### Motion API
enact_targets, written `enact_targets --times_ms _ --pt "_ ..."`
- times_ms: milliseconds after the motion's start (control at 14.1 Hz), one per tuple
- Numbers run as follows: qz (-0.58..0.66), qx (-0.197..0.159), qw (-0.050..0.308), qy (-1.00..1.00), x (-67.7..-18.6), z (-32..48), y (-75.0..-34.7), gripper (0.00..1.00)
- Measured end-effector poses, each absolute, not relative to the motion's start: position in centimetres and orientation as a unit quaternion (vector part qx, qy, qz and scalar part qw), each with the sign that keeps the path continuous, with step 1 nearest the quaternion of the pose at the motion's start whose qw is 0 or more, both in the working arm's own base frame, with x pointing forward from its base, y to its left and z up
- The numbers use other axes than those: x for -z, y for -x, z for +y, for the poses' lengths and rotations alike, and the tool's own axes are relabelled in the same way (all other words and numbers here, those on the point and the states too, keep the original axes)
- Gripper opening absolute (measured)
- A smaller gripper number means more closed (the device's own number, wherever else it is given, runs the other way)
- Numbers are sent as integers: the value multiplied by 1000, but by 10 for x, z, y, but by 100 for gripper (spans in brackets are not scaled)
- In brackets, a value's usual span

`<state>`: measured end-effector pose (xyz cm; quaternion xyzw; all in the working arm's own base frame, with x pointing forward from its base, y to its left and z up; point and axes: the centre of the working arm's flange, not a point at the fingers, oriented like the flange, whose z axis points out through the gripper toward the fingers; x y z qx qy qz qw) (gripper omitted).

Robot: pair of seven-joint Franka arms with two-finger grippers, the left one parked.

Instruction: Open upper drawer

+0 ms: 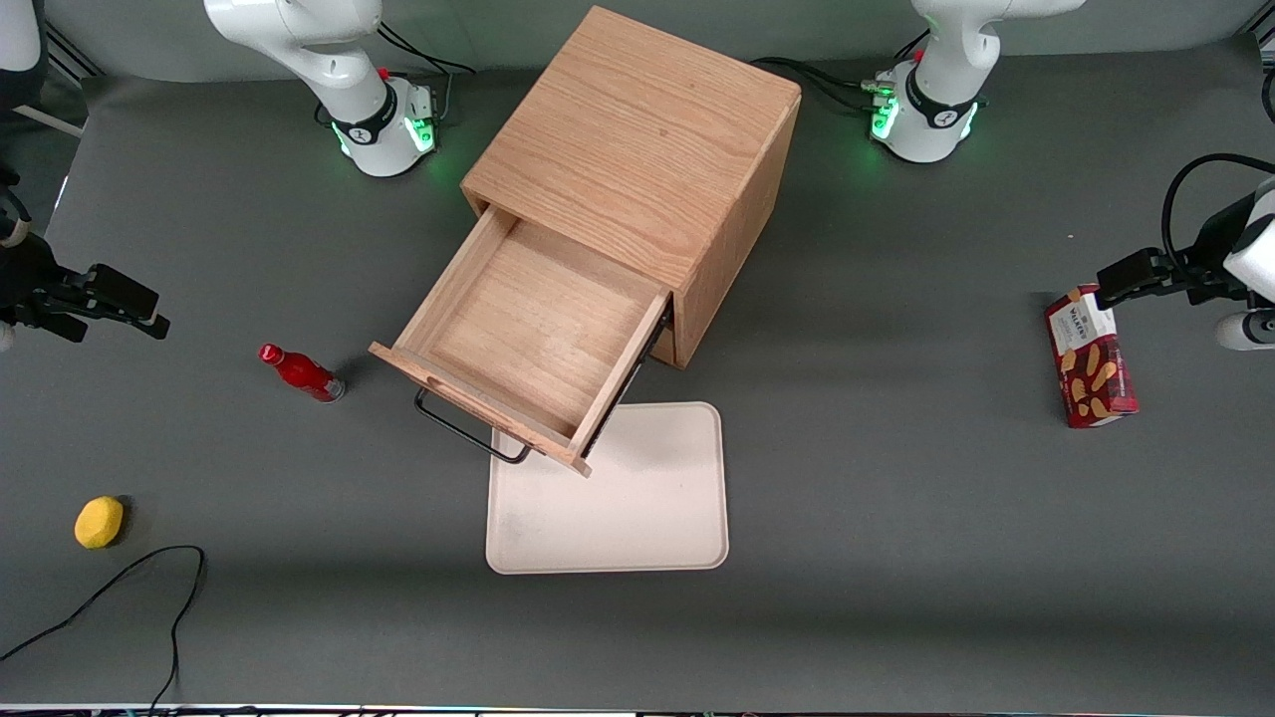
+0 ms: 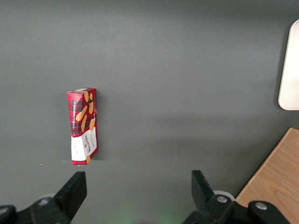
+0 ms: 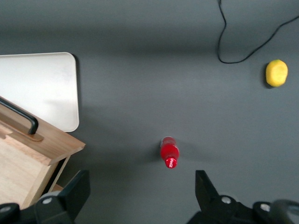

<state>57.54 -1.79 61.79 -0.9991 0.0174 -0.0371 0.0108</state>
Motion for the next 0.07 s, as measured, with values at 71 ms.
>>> enact_targets --times_ms 71 --pt "19 35 9 999 -616 -18 -575 100"
